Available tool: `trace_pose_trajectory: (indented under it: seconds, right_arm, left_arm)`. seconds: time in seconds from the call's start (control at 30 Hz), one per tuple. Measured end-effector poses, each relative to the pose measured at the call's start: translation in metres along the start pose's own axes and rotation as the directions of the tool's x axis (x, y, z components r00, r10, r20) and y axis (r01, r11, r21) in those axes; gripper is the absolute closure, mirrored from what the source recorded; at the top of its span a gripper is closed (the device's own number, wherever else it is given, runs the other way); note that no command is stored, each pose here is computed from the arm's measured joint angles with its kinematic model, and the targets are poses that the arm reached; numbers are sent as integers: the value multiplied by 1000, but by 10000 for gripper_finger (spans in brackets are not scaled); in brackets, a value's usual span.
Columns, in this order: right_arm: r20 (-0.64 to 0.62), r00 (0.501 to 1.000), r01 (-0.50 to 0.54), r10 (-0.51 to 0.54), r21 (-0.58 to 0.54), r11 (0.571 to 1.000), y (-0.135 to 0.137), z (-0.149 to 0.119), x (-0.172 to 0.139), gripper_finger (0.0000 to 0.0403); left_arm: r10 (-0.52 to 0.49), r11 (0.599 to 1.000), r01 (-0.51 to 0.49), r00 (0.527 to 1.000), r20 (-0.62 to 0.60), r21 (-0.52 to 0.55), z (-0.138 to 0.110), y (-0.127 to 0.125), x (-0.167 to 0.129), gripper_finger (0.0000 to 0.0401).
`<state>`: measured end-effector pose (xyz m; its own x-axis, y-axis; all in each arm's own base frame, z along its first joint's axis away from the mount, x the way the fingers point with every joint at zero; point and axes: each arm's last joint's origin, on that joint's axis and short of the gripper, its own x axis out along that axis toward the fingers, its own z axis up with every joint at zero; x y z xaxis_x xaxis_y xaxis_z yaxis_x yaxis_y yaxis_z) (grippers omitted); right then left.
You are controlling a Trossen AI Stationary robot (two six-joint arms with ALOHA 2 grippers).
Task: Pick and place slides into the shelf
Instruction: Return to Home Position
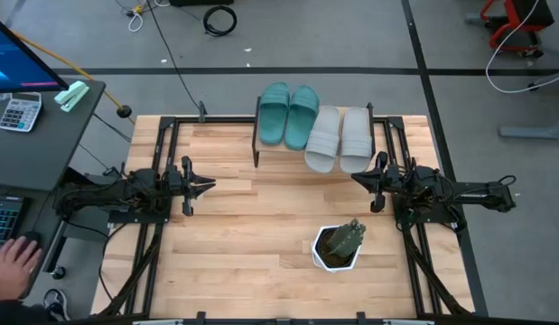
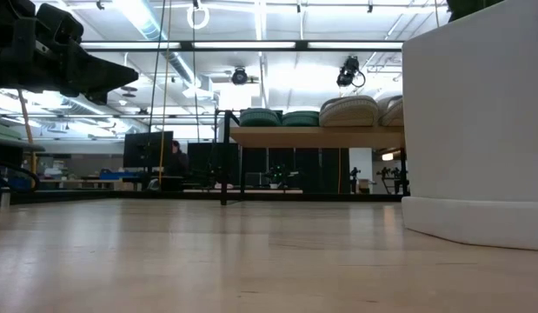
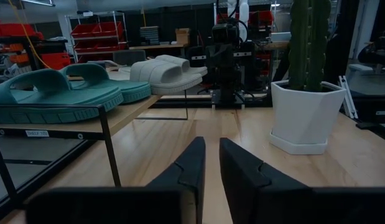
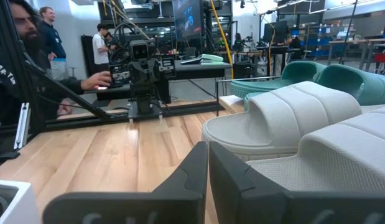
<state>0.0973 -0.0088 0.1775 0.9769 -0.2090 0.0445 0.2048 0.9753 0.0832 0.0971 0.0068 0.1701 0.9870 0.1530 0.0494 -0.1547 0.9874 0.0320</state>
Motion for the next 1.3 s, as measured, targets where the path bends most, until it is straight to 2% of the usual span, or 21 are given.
trace_pose_trajectory:
  seconds: [0.3, 0.67, 1.03, 1.3]
  right_arm:
    - [0, 1000, 0, 0, 0, 1000, 0, 0, 0, 380]
    - [0, 1000, 0, 0, 0, 1000, 0, 0, 0, 380]
    - [0, 1000, 0, 0, 0, 1000, 0, 0, 0, 380]
    - [0, 1000, 0, 0, 0, 1000, 0, 0, 0, 380]
  left_arm:
    - [0, 1000, 0, 1000, 0, 0, 0, 0, 0, 338]
    - [0, 1000, 0, 1000, 0, 0, 0, 0, 0, 350]
    - [-1, 1000, 1, 1000, 0, 0, 0, 0, 0, 339]
    - [-1, 1000, 1, 1000, 0, 0, 0, 0, 0, 349]
